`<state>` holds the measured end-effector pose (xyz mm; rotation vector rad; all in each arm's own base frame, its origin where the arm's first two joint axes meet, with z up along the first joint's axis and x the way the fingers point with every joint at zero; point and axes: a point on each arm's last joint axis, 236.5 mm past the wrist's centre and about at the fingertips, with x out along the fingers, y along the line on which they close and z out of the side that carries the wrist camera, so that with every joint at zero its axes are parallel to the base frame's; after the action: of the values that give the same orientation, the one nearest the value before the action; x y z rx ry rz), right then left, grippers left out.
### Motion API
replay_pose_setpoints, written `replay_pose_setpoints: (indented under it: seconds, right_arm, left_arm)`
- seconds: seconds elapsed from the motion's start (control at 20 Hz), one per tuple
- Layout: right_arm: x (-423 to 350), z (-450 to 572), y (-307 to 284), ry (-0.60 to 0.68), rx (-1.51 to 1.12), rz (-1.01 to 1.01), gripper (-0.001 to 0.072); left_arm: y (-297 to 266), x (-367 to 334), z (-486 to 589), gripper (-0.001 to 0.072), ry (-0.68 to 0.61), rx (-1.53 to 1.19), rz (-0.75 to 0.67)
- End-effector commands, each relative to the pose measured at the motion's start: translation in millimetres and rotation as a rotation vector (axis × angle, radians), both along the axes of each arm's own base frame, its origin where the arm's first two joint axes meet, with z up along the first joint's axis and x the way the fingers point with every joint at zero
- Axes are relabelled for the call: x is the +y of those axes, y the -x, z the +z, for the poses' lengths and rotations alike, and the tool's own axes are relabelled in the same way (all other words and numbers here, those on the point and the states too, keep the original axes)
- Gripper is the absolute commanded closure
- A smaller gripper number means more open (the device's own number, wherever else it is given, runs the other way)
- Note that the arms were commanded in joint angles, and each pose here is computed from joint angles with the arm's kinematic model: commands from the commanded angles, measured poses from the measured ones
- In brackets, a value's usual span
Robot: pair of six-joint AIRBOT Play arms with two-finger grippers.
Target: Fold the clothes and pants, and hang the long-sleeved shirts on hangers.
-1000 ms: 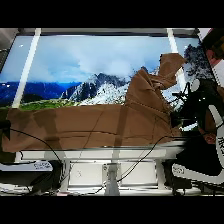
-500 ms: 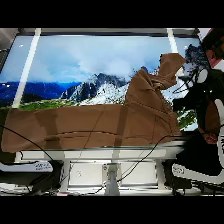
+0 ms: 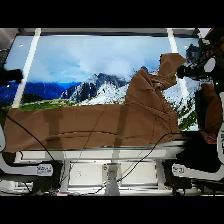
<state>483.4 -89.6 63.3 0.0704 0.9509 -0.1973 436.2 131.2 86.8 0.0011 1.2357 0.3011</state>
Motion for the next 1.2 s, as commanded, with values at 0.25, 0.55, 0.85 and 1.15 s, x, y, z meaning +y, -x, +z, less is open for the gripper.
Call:
replay_pose_setpoints:
  seconds: [0.25,0.55,0.85,1.15]
  right_arm:
    - [-35,-64,-74,-0.274,-0.013,-0.206,0.012]
    - [-54,-104,-105,-0.368,-0.012,-0.282,0.0127]
    - [-61,-140,-116,-0.402,0.015,-0.328,0.0185]
    - [-76,-145,-122,-0.398,-0.024,-0.356,0.0187]
  left_arm:
    - [-62,-146,21,0.0225,0.041,-0.208,-0.32]
    - [-61,-160,21,0.0225,0.048,-0.206,-0.346]
    - [-59,-175,20,0.0225,0.084,-0.208,-0.364]
    - [-59,-181,20,0.0225,0.085,-0.208,-0.375]
